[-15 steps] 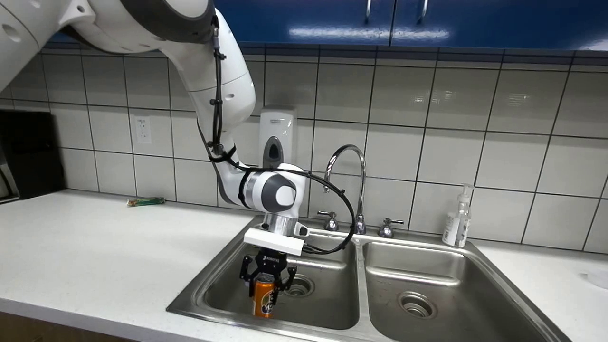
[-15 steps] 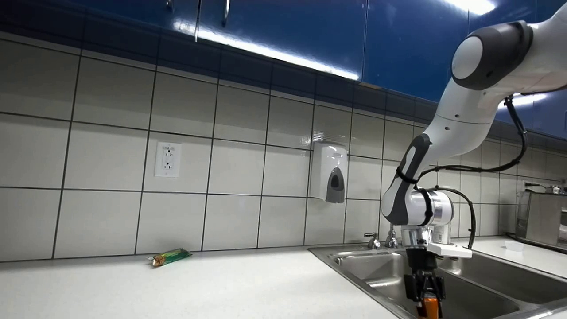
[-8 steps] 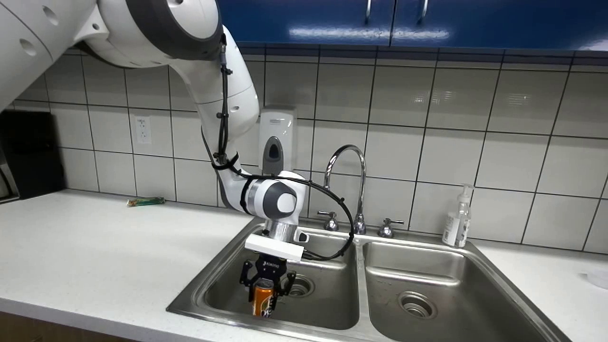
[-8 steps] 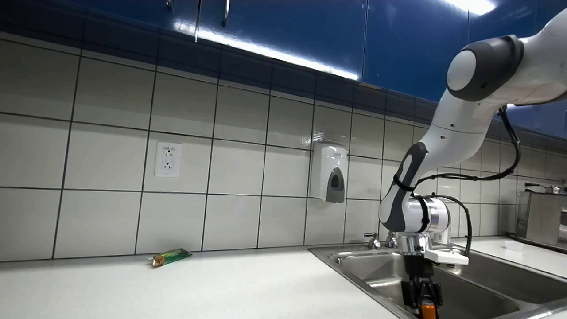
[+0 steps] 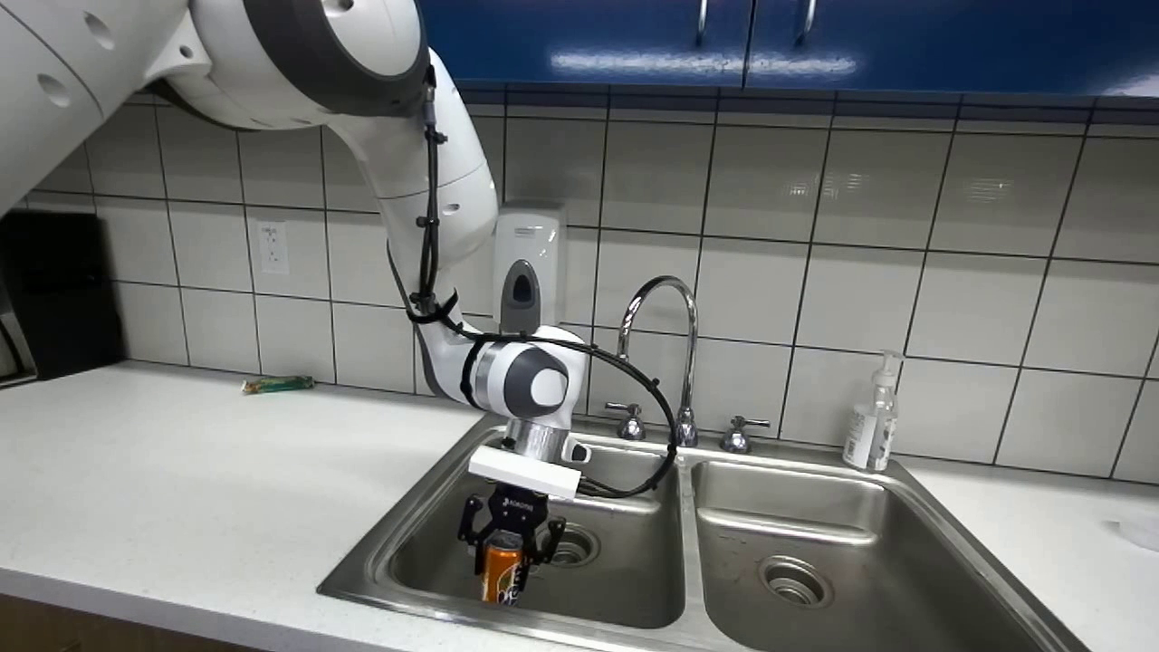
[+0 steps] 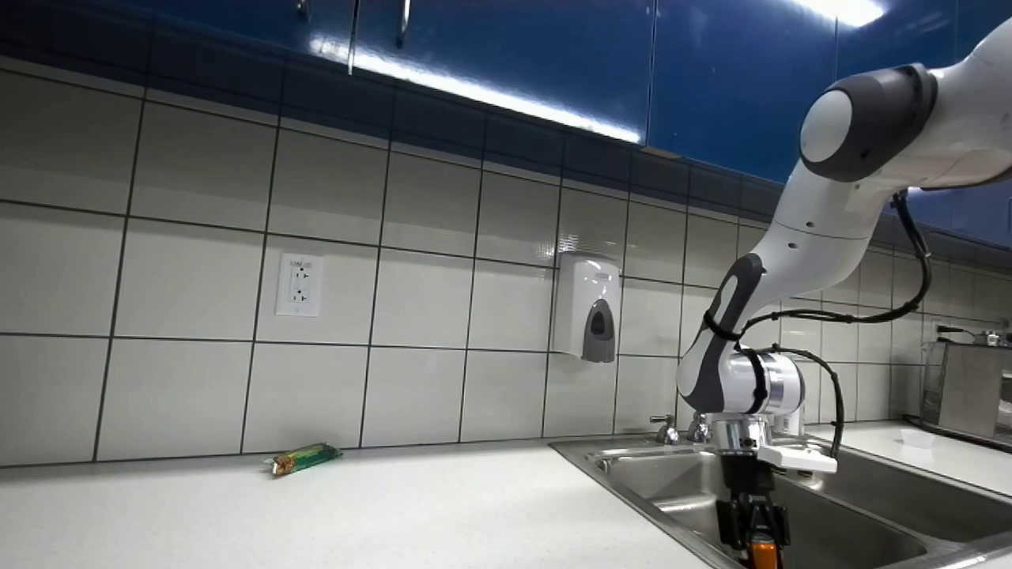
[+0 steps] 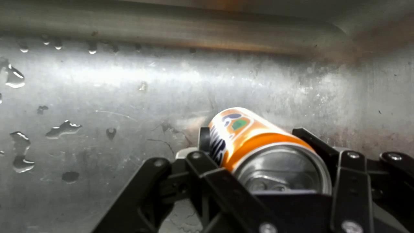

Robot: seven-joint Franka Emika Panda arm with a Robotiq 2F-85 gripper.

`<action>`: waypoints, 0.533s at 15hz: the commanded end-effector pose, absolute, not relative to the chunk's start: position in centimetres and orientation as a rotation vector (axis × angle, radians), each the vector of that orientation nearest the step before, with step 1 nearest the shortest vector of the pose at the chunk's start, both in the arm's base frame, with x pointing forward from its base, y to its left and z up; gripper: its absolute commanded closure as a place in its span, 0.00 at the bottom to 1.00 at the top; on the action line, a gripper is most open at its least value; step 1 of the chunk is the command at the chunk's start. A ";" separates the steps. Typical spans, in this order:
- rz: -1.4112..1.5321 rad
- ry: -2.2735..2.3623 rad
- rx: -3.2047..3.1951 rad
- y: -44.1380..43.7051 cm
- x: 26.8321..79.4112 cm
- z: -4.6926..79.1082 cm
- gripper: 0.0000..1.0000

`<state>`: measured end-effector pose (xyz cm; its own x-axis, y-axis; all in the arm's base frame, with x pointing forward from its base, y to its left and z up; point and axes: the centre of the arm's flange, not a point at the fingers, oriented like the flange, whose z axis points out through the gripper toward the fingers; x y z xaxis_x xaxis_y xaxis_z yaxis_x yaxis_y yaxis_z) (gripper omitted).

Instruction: Put the orange can inside the left sink

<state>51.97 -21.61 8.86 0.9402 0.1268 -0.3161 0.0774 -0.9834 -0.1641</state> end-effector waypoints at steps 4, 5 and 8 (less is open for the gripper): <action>0.516 -0.165 -2.912 -22.2 52.6 7.8 0.00; 0.521 -0.164 -2.913 -22.2 52.6 7.6 0.00; 0.511 -0.167 -2.918 -22.2 52.8 7.9 0.00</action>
<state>52.18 -21.74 7.94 0.9374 0.1277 -0.3239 0.0760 -0.9829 -0.1675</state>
